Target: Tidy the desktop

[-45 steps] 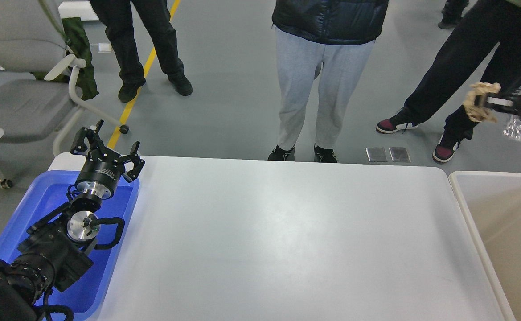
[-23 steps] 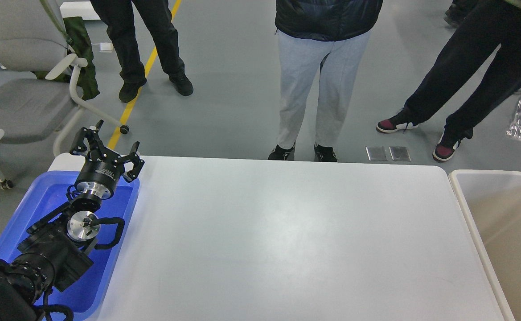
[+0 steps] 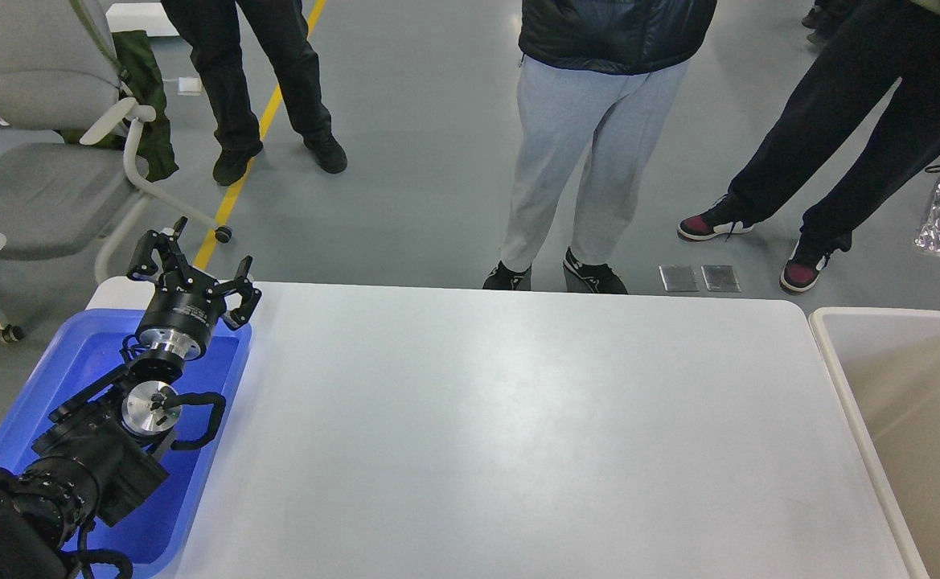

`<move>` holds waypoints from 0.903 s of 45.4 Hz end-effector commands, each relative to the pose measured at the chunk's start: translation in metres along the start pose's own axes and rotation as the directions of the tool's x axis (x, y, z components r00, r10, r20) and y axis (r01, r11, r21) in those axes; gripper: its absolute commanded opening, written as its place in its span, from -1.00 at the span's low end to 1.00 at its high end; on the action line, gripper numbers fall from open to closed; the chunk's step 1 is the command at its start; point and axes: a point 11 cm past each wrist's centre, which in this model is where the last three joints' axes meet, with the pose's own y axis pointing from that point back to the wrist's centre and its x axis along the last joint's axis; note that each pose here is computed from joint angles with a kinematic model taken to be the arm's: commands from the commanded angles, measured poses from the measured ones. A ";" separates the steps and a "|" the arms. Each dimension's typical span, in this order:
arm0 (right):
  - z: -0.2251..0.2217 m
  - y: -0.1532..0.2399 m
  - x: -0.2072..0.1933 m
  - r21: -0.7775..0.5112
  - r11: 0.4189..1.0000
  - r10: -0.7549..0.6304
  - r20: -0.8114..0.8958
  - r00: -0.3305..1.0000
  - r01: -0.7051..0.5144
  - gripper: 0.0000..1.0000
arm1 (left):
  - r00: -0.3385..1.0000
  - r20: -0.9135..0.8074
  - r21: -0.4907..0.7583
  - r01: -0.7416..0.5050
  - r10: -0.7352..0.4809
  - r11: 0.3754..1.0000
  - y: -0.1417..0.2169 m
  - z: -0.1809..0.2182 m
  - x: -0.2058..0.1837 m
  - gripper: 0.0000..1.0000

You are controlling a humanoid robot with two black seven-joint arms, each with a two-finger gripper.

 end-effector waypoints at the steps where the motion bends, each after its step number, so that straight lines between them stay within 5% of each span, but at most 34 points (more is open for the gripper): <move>1: 0.017 0.001 -0.006 -0.095 0.995 0.042 0.190 0.981 -0.024 -1.00 | 1.000 0.000 0.000 0.000 0.000 1.000 0.000 0.000 0.000 1.00; 7: 0.021 0.002 -0.005 -0.135 0.990 0.066 0.271 0.960 -0.030 -0.81 | 1.000 0.000 0.000 0.000 0.000 1.000 0.000 0.000 0.000 1.00; 12: 0.023 0.002 -0.005 -0.162 0.986 0.084 0.322 0.943 -0.033 -0.11 | 1.000 0.000 0.000 0.000 0.000 1.000 0.000 0.000 0.000 1.00; 18: 0.024 0.002 -0.002 -0.174 0.984 0.111 0.373 0.921 -0.048 1.00 | 1.000 0.000 0.000 0.000 0.000 1.000 0.000 0.000 0.000 1.00; 41: -0.005 -0.003 0.003 -0.112 0.992 0.097 0.427 0.899 -0.054 1.00 | 1.000 0.000 0.000 -0.001 0.001 1.000 0.000 0.000 0.000 1.00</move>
